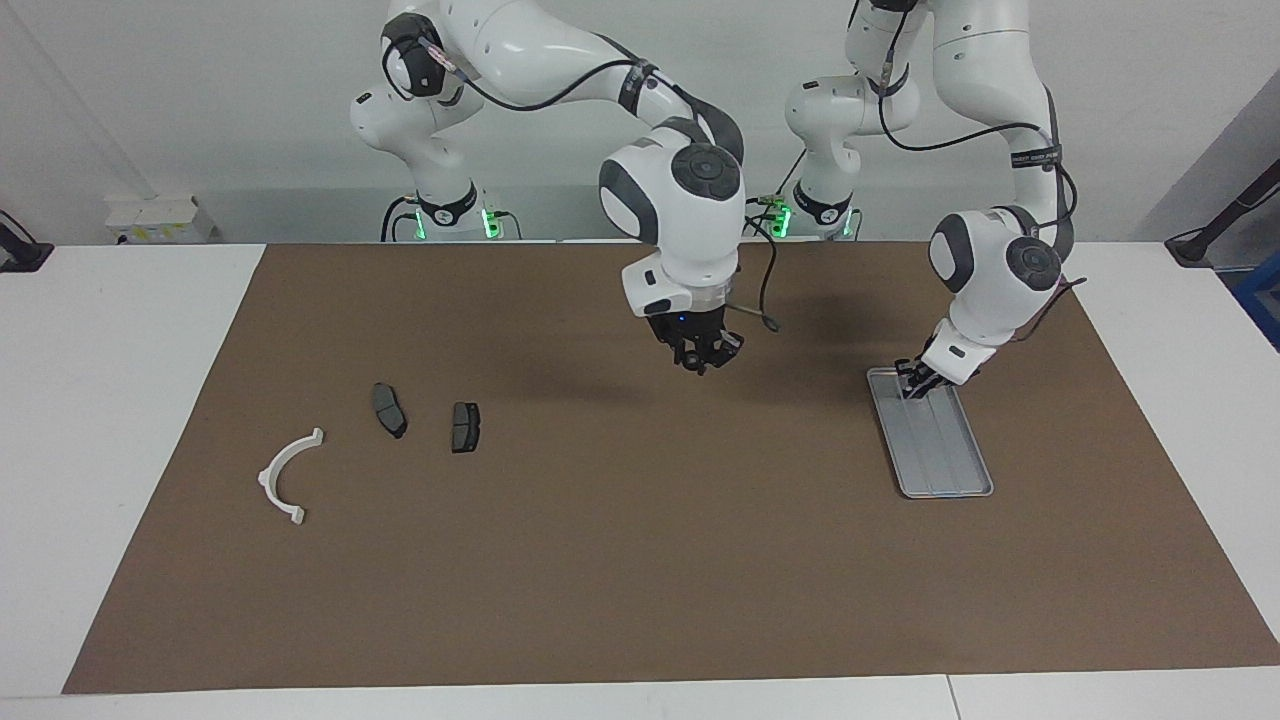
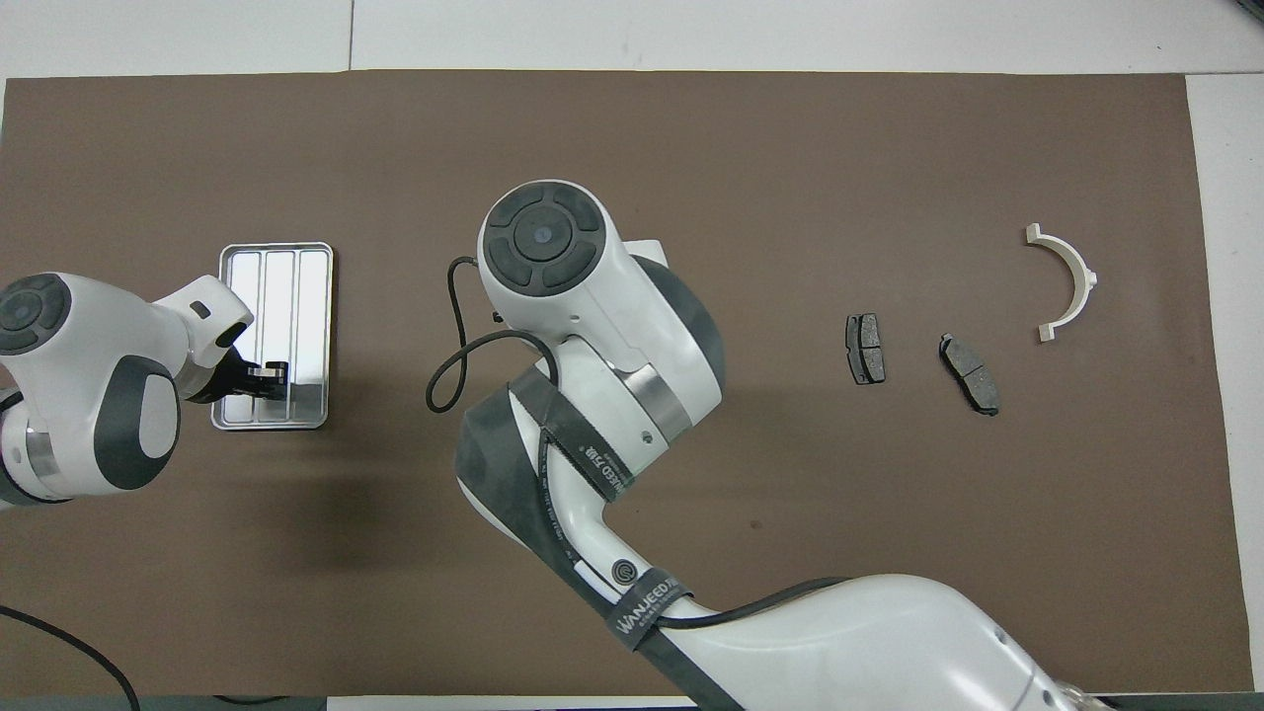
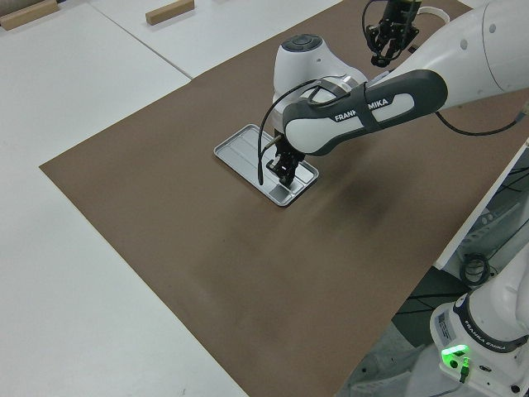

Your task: Pick bearing gear from pile to tray

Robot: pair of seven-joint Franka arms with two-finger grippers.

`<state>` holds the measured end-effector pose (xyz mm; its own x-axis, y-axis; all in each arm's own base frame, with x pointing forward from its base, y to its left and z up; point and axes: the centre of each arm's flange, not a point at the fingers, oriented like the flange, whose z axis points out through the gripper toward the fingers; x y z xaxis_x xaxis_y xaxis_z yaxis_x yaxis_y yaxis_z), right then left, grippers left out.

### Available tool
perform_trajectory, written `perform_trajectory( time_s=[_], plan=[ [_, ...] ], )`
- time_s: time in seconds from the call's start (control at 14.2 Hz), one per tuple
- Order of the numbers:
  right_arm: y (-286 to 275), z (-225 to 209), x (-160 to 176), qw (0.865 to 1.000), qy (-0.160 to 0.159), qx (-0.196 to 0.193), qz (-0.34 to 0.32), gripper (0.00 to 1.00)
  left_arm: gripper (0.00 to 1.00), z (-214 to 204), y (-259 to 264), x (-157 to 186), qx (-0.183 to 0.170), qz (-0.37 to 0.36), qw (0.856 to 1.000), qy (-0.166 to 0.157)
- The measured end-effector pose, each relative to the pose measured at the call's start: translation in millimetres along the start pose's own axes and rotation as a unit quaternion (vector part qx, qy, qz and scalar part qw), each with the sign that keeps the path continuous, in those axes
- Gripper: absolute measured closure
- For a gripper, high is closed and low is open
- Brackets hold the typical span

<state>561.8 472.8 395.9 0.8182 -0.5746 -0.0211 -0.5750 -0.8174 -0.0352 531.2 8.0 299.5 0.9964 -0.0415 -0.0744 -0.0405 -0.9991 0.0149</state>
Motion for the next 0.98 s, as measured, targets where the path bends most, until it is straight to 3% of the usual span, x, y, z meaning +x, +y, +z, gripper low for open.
perform_trajectory(
  time_s=[0.14,0.21,0.42,0.56,0.77,0.98],
  plan=[
    [-7,43,-1,1.000,0.005,0.008,0.003,0.65,0.70,0,0,0,0.000,0.000,1.000,0.001],
    [-6,63,1,1.000,0.011,0.014,0.003,0.65,0.63,0,0,0,0.000,0.000,1.000,0.001],
    [5,103,2,1.000,0.021,0.023,0.000,0.65,0.28,-1,2,1,0.000,-0.006,1.000,0.003],
    [7,106,0,0.999,0.023,0.024,-0.002,0.65,0.02,-12,6,8,0.000,-0.025,1.000,0.010],
    [8,106,0,0.999,0.024,0.021,-0.003,0.64,0.00,-40,18,22,-0.001,-0.042,0.999,0.012],
    [14,102,5,1.000,0.024,-0.014,-0.003,0.42,0.00,-51,34,26,0.000,-0.047,0.999,0.009]
  ],
)
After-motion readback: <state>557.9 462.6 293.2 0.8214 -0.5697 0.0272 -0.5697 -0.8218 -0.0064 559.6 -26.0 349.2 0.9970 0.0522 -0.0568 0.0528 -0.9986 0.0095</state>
